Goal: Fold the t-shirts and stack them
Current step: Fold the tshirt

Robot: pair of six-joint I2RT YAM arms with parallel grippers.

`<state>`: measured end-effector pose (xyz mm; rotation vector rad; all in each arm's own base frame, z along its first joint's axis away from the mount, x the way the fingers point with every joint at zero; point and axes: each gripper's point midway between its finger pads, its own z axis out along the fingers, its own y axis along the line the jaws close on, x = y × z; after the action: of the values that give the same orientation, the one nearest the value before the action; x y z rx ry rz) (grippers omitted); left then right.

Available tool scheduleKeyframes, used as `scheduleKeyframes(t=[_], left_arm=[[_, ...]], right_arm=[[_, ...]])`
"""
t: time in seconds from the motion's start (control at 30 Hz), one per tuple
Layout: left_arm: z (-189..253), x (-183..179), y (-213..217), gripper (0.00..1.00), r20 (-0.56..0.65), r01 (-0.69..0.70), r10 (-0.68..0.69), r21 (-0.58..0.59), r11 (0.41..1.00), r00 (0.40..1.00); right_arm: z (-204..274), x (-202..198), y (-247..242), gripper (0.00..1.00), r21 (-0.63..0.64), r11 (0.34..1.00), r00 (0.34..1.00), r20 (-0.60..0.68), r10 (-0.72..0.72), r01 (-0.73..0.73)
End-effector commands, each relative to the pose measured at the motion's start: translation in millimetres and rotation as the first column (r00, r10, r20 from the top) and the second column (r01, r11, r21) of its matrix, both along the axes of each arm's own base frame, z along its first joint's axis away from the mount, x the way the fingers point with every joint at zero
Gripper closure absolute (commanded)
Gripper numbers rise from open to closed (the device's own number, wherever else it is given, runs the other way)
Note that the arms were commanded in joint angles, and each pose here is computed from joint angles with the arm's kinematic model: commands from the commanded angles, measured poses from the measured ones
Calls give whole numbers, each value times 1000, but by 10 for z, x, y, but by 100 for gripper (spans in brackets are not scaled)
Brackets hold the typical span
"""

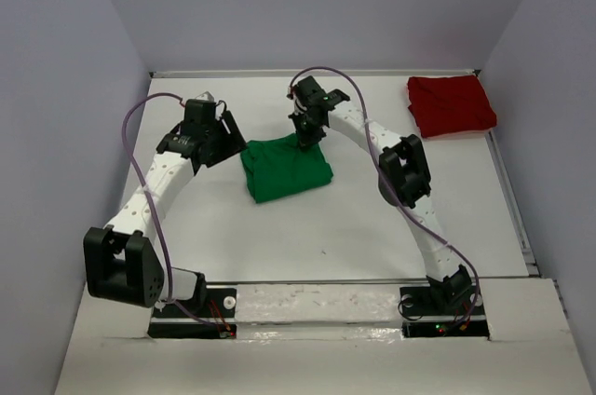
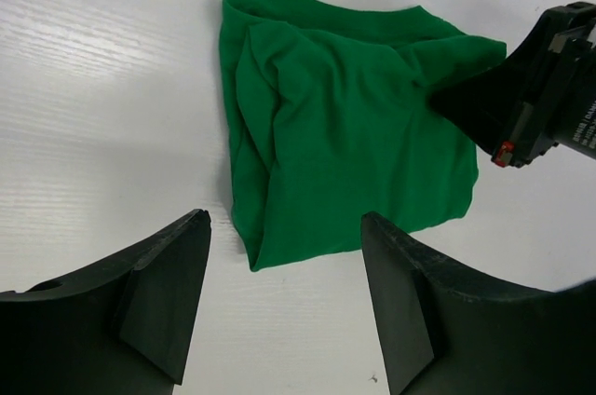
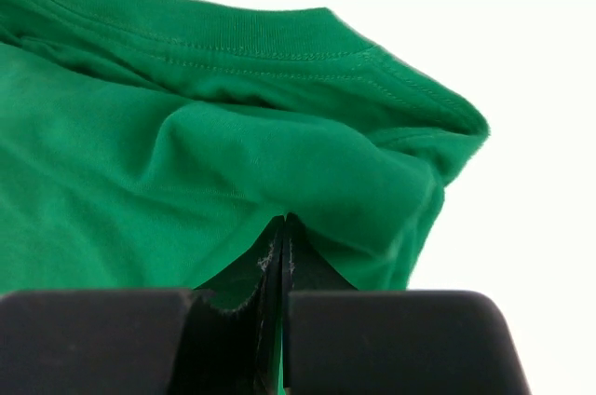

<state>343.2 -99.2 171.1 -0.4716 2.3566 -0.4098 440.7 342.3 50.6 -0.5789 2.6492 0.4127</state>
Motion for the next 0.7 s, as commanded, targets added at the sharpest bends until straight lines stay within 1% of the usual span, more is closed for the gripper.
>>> scheduleKeyframes(t=[0.0, 0.07, 0.33, 0.43, 0.5, 0.63, 0.67], left_arm=[[-66, 69, -200, 25, -4, 52, -52, -21, 998, 999], [-74, 79, -216, 25, -5, 53, -53, -11, 999, 999], [-85, 69, -252, 25, -8, 62, -62, -1, 998, 998], [-59, 65, -269, 25, -2, 66, -66, -1, 998, 998], [-75, 51, -280, 25, -5, 69, -69, 4, 998, 998], [-147, 8, -365, 25, -28, 93, -92, 0, 996, 995], [-165, 1, -379, 25, -32, 94, -94, 3, 996, 995]], right_arm=[[577, 127, -35, 100, 21, 1000, 992, 126, -7, 5], [525, 131, -56, 100, 2, 1000, 993, 118, -8, 8], [486, 191, -37, 100, -6, 1000, 992, 129, -1, 2], [457, 257, -7, 100, -6, 1000, 990, 143, 0, 1], [451, 370, -67, 100, 0, 1000, 988, 152, -18, 18], [242, 488, -102, 100, 9, 1000, 991, 131, -26, 25], [101, 509, -124, 100, 11, 1000, 994, 107, -25, 24]])
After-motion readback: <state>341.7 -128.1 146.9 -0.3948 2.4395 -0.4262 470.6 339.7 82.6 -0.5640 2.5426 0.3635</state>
